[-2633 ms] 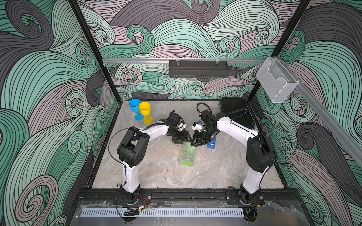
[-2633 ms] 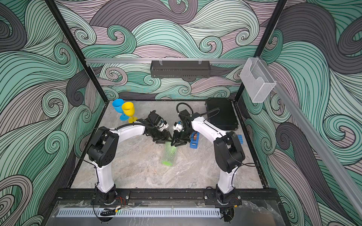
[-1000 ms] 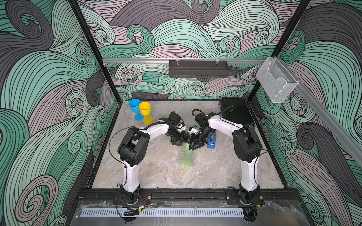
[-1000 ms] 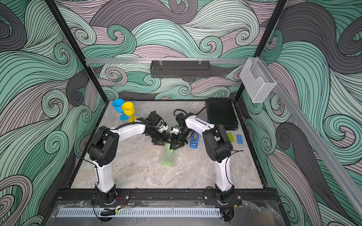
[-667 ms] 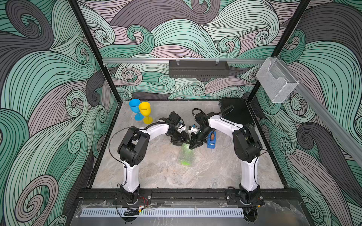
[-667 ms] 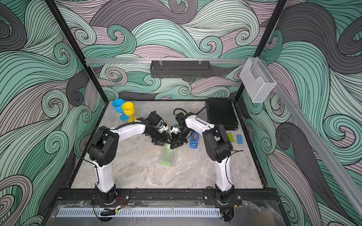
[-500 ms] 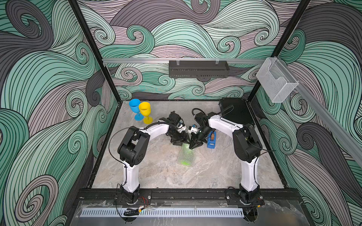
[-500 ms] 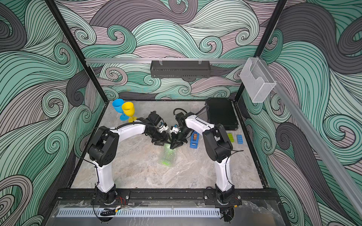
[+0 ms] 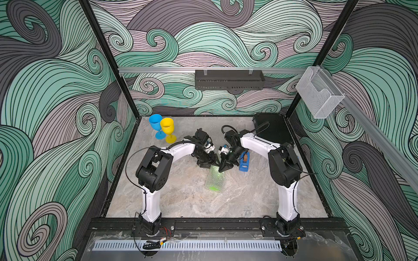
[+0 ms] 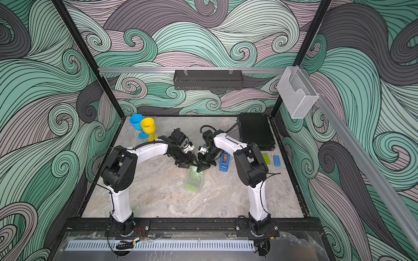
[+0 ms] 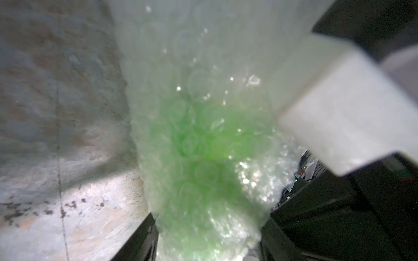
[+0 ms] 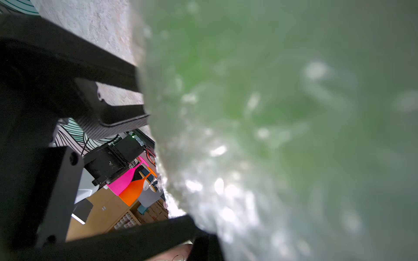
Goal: Wrap wine glasses in bubble wrap
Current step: Stick the tape on the bubble wrap.
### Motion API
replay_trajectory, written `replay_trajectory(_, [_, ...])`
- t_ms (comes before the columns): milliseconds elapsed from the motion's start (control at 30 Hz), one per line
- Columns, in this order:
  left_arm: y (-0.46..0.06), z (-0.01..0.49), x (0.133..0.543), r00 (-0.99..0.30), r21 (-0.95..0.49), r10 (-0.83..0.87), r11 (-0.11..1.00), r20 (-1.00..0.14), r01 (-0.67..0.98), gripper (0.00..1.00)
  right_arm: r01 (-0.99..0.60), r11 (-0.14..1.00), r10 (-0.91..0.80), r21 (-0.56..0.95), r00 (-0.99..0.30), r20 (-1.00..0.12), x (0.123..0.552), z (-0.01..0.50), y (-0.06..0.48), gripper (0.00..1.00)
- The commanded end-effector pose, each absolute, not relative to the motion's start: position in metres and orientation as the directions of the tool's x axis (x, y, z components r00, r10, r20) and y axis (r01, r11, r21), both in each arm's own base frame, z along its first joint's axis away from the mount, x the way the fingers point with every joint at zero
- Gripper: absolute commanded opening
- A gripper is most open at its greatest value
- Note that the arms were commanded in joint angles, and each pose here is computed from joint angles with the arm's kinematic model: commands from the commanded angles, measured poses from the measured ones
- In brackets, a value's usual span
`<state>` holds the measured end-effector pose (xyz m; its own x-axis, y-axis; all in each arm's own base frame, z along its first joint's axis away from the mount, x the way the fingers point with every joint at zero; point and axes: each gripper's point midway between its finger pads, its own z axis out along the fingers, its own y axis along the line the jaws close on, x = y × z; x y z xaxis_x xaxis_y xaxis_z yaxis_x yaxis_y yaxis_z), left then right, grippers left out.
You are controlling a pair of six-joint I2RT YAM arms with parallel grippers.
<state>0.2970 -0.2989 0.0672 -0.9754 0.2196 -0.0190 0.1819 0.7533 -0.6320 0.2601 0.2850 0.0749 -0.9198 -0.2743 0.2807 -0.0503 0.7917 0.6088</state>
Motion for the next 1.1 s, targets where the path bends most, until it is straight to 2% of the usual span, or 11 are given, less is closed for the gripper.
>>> replay_trajectory(0, [-0.298,0.061,0.288,-0.974,-0.624,0.223,0.766,0.031,0.155,0.63,-0.067,0.840,-0.204,0.539,-0.958,0.199,0.283,0.054,0.279,0.07])
replay_trajectory(233, [-0.298,0.060,0.288,-0.974,-0.620,0.223,0.768,0.027,0.158,0.63,-0.064,0.853,-0.184,0.518,-0.965,0.185,0.283,0.057,0.276,0.21])
replay_trajectory(533, [-0.297,0.060,0.288,-0.974,-0.616,0.223,0.771,0.026,0.160,0.64,-0.069,0.848,-0.181,0.525,-0.970,0.164,0.277,0.074,0.272,0.31])
replay_trajectory(1067, [-0.297,0.058,0.289,-0.974,-0.614,0.223,0.773,0.028,0.160,0.64,-0.149,0.826,-0.251,0.544,-0.961,0.117,0.247,0.111,0.253,0.40])
